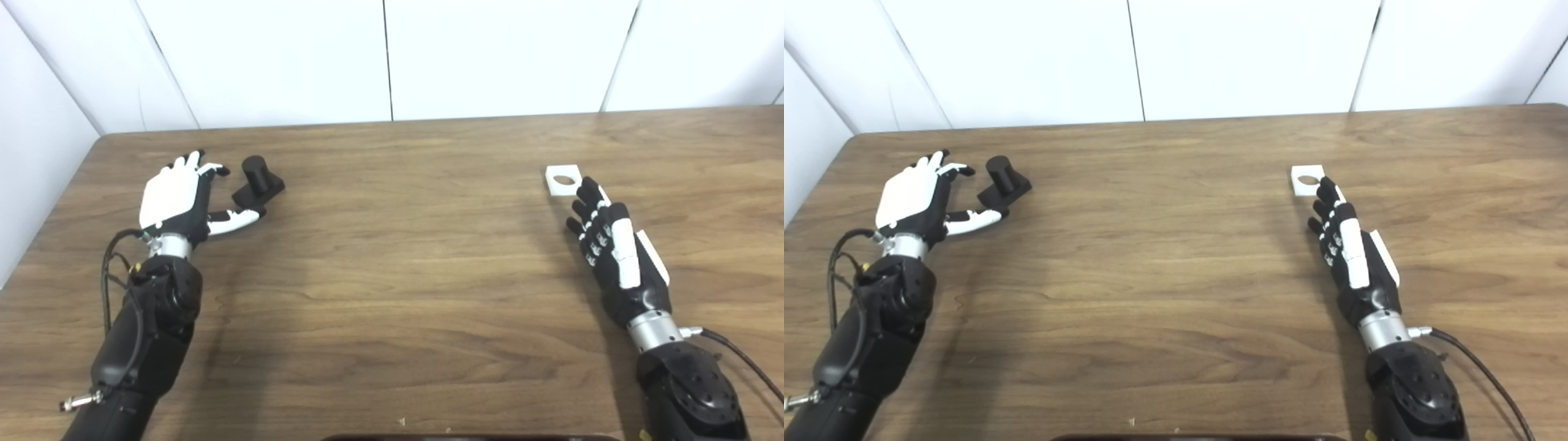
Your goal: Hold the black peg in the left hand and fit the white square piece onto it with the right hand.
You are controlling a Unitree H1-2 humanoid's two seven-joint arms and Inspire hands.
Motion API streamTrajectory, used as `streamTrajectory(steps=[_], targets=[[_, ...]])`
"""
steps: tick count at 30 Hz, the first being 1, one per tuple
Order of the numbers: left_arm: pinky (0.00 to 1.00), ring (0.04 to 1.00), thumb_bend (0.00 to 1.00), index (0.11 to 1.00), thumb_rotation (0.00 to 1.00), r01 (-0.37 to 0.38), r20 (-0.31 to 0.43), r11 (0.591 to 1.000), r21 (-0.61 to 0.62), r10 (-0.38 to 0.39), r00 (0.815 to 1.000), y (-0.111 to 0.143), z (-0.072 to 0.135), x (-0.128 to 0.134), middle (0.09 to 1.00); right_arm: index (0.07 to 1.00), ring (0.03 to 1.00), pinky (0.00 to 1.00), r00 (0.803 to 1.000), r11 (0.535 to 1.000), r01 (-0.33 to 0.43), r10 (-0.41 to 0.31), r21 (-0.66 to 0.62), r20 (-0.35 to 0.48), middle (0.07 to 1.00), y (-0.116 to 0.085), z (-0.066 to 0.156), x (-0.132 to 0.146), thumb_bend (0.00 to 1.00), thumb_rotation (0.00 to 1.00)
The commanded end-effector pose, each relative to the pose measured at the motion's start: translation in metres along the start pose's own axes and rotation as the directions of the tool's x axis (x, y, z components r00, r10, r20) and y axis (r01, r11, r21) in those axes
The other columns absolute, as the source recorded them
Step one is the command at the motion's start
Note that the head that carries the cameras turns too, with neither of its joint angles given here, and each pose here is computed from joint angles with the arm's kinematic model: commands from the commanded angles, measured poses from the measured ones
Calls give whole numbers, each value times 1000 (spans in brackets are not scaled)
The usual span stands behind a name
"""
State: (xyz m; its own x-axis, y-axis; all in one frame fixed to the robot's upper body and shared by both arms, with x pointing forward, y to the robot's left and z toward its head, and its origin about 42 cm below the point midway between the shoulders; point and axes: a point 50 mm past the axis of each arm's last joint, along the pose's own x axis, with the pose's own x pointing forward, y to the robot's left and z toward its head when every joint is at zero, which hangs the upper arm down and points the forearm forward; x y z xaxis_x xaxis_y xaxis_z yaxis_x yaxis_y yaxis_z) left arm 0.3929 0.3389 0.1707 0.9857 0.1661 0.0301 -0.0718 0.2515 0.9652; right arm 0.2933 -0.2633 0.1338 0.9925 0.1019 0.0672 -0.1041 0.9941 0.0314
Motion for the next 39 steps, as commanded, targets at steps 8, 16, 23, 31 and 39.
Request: streamTrajectory(steps=[8, 16, 23, 31, 39], targets=[[1000, 1000, 769, 787, 577, -65, 15, 997, 46, 64, 998, 25, 7, 27, 988, 978, 1000, 947, 999, 1000, -1, 1, -9, 51, 1000, -3, 10, -2, 627, 1000], [1000, 1000, 738, 729, 554, -54, 3, 998, 27, 54, 999, 23, 8, 31, 984, 971, 1000, 942, 999, 1000, -1, 1, -4, 50, 1000, -4, 10, -2, 614, 1000], [1000, 1000, 726, 680, 545, -57, -2, 998, 17, 57, 998, 22, 9, 31, 966, 978, 1000, 946, 999, 1000, -6, 6, -11, 54, 1000, -5, 12, -1, 609, 1000], [1000, 1000, 714, 638, 491, -43, -8, 999, 3, 43, 999, 18, 10, 30, 942, 972, 1000, 934, 999, 1000, -3, 4, -18, 52, 1000, -6, 14, -1, 596, 1000], [1000, 1000, 697, 584, 304, -62, -1, 998, -33, 62, 998, 9, 12, 27, 920, 973, 1000, 951, 998, 999, -11, 14, -40, 60, 999, -8, 16, -1, 591, 1000]])
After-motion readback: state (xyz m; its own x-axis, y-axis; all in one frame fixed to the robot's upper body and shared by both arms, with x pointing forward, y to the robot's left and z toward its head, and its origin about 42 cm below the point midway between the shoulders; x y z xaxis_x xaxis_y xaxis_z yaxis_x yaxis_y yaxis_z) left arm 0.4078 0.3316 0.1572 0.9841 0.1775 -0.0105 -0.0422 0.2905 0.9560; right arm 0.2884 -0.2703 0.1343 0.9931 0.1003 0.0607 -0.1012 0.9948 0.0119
